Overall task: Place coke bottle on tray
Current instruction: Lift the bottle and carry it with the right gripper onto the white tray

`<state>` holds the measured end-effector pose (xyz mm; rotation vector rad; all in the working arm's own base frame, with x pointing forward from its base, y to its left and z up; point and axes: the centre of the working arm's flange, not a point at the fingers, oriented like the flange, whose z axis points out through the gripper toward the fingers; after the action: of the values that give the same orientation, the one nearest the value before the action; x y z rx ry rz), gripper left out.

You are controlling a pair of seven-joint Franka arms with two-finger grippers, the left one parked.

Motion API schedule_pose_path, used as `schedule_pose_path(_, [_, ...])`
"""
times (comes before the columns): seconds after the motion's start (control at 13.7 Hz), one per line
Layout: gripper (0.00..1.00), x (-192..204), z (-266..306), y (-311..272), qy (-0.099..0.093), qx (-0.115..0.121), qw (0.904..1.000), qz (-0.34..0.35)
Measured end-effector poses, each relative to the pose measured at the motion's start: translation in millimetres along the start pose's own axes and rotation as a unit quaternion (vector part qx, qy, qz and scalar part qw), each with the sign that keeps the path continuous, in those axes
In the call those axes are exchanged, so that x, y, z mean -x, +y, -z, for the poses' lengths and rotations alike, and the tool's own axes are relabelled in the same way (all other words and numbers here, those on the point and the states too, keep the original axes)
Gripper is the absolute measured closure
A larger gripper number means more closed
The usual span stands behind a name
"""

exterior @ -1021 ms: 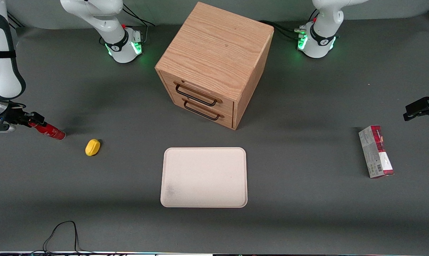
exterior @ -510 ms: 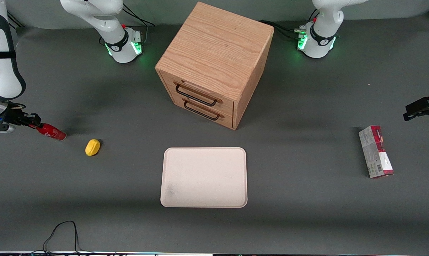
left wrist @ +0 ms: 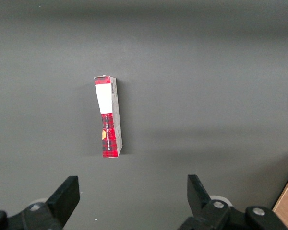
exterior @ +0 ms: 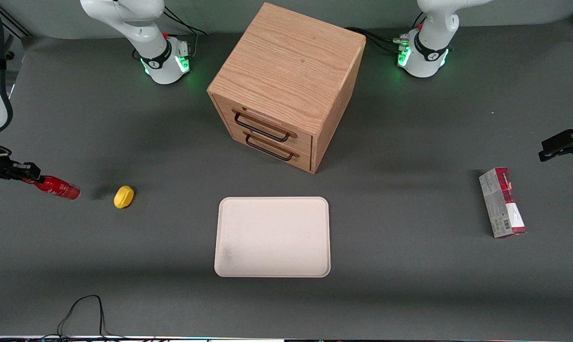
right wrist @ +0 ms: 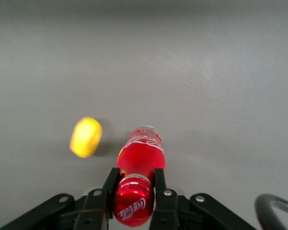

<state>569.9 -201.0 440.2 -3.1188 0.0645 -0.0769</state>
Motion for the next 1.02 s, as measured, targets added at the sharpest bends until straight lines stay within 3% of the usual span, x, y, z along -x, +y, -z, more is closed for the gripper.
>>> schedule_pose_path(0.36, [0.67, -36.9, 103.8, -110.0, -0.007, -0.017, 0.9993, -0.033])
schedule_pose_path(0.51, [0.67, -40.9, 123.9, -164.4, -0.008, -0.005, 0.999, -0.045])
schedule_pose_path(0.8, [0.67, -36.5, 122.7, -307.2, -0.005, 0.004, 0.9977, -0.067])
schedule_pose_path(1.02, [0.67, -48.2, 81.4, -383.0, -0.006, 0.01, 0.997, -0.077])
